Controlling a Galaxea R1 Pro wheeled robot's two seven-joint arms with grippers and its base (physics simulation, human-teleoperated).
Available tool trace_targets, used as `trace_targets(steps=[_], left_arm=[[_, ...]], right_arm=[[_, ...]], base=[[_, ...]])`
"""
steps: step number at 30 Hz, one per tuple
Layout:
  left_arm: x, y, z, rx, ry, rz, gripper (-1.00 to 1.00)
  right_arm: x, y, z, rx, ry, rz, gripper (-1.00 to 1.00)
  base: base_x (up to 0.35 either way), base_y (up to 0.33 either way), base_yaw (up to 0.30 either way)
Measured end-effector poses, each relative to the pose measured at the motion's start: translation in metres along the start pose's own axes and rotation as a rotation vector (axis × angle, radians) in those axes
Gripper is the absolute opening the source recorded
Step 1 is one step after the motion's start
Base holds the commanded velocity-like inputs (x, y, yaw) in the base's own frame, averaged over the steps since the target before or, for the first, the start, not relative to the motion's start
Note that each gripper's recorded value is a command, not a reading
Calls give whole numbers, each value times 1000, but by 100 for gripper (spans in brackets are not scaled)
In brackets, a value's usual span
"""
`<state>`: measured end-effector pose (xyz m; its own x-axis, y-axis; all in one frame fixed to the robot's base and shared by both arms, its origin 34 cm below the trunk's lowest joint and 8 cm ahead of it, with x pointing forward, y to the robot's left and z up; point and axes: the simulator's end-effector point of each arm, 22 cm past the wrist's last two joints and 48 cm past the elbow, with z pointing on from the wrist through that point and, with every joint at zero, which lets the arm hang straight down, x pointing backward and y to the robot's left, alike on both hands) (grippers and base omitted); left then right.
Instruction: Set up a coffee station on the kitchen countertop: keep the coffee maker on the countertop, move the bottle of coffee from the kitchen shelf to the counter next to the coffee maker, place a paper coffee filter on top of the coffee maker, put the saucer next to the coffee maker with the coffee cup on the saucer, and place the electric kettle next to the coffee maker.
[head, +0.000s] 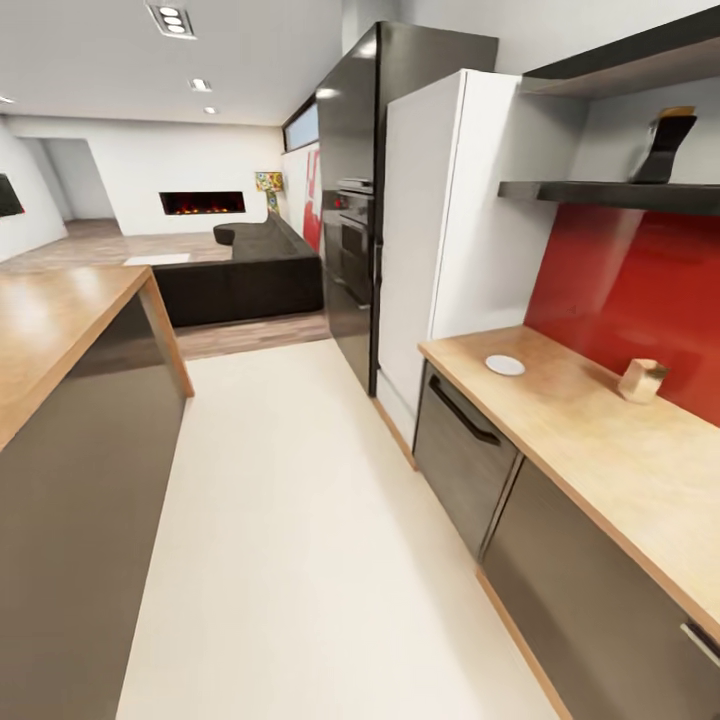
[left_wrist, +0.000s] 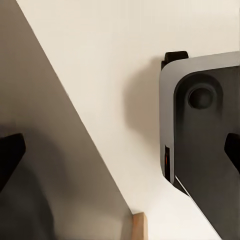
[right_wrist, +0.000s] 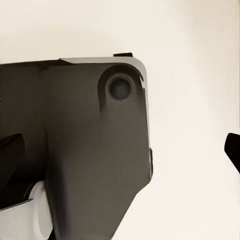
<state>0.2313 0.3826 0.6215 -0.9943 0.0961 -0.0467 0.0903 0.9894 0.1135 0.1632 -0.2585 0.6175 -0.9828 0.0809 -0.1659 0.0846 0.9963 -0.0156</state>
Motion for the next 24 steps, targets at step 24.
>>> trace_targets(steps=[24], left_arm=[[-2, -1, 0, 1, -5, 2, 100]], right_arm=[[-3, 1, 0, -2, -7, 3, 100]], base=[[297, 182, 67]])
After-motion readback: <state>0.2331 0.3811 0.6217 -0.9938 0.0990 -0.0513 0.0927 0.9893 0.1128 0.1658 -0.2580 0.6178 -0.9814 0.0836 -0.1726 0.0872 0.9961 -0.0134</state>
